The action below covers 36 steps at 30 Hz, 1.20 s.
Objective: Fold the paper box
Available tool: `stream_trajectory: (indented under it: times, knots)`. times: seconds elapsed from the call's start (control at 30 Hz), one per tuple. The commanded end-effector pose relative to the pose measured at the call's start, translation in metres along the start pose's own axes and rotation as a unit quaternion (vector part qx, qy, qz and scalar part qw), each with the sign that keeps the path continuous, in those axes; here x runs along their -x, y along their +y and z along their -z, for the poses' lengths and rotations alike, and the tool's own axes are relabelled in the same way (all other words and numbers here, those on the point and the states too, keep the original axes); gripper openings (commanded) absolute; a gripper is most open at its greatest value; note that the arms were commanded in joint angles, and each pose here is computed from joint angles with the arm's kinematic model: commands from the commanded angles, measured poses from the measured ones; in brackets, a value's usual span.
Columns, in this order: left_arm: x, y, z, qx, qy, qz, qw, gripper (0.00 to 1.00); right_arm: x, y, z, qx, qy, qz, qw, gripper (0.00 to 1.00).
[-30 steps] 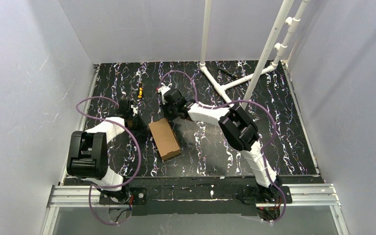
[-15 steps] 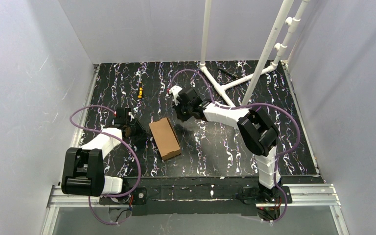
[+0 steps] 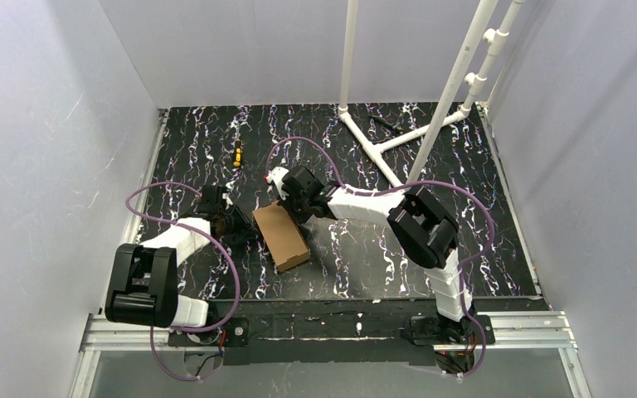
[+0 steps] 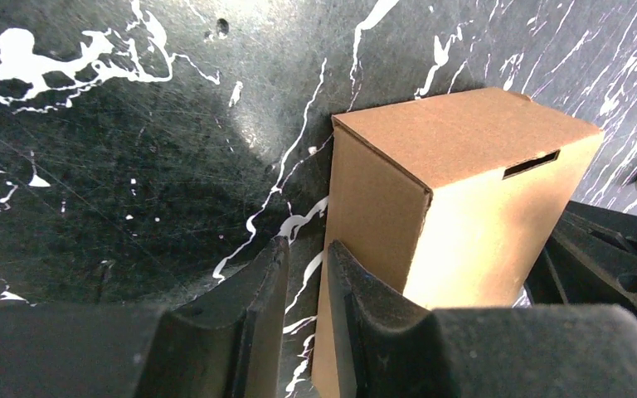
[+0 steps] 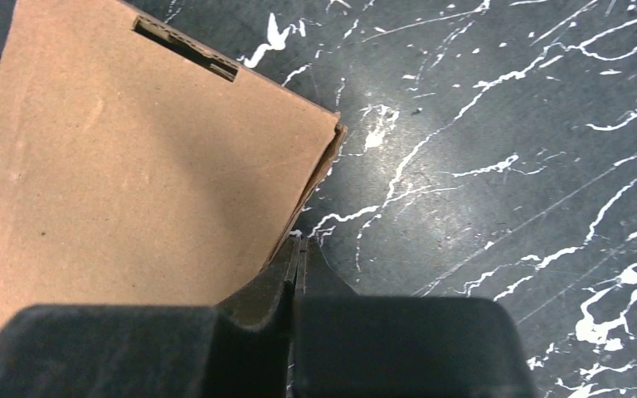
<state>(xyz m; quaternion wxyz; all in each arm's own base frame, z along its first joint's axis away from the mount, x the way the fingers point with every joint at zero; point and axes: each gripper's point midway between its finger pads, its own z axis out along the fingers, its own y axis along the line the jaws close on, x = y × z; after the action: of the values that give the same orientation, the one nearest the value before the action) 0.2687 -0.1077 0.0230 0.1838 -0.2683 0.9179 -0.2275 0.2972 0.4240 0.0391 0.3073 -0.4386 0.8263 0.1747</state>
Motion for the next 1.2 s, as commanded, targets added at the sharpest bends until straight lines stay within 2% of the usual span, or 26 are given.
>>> stream_trajectory:
  times: [0.0, 0.1, 0.17, 0.3, 0.37, 0.43, 0.57, 0.67, 0.77, 0.87, 1.17]
  knots:
    - [0.006, -0.018, 0.009, -0.022, -0.008, -0.02, 1.0, 0.24, 0.023, -0.02, 0.028, -0.03, -0.041, 0.026, 0.998, 0.04]
    - [0.015, -0.014, 0.023, -0.009, -0.04, -0.032, 0.999, 0.27, 0.027, -0.045, 0.051, -0.061, -0.054, 0.052, 0.995, 0.05]
    - [0.019, -0.008, 0.035, 0.001, -0.063, -0.031, 0.998, 0.34, 0.031, -0.054, 0.067, -0.063, -0.062, 0.071, 0.994, 0.07]
    - [0.02, -0.007, 0.059, -0.026, -0.108, -0.024, 0.994, 0.48, 0.04, -0.052, 0.098, -0.007, -0.079, 0.109, 0.991, 0.21]
    - [0.015, -0.004, 0.064, -0.044, -0.12, -0.014, 0.992, 0.53, 0.041, -0.049, 0.104, 0.012, -0.088, 0.11, 0.99, 0.23]
    - [0.008, -0.004, 0.066, -0.062, -0.117, -0.006, 0.991, 0.53, 0.037, -0.045, 0.101, 0.024, -0.091, 0.1, 0.991, 0.23]
    - [-0.012, -0.006, 0.065, -0.082, -0.071, -0.004, 0.994, 0.46, 0.021, -0.034, 0.083, 0.053, -0.082, 0.057, 0.994, 0.19]
    - [-0.023, -0.003, 0.057, -0.084, -0.041, 0.002, 0.996, 0.28, 0.007, -0.027, 0.066, 0.072, -0.067, 0.022, 0.995, 0.13]
    - [-0.027, -0.003, 0.049, -0.086, -0.02, 0.012, 0.996, 0.17, -0.005, -0.018, 0.052, 0.095, -0.05, -0.002, 0.994, 0.08]
    - [-0.029, -0.005, 0.043, -0.087, -0.006, 0.013, 0.996, 0.14, -0.009, -0.015, 0.045, 0.104, -0.042, -0.013, 0.994, 0.07]
    - [-0.041, -0.023, 0.026, -0.086, 0.022, -0.014, 0.996, 0.14, -0.009, 0.007, 0.041, 0.134, -0.037, -0.015, 0.99, 0.06]
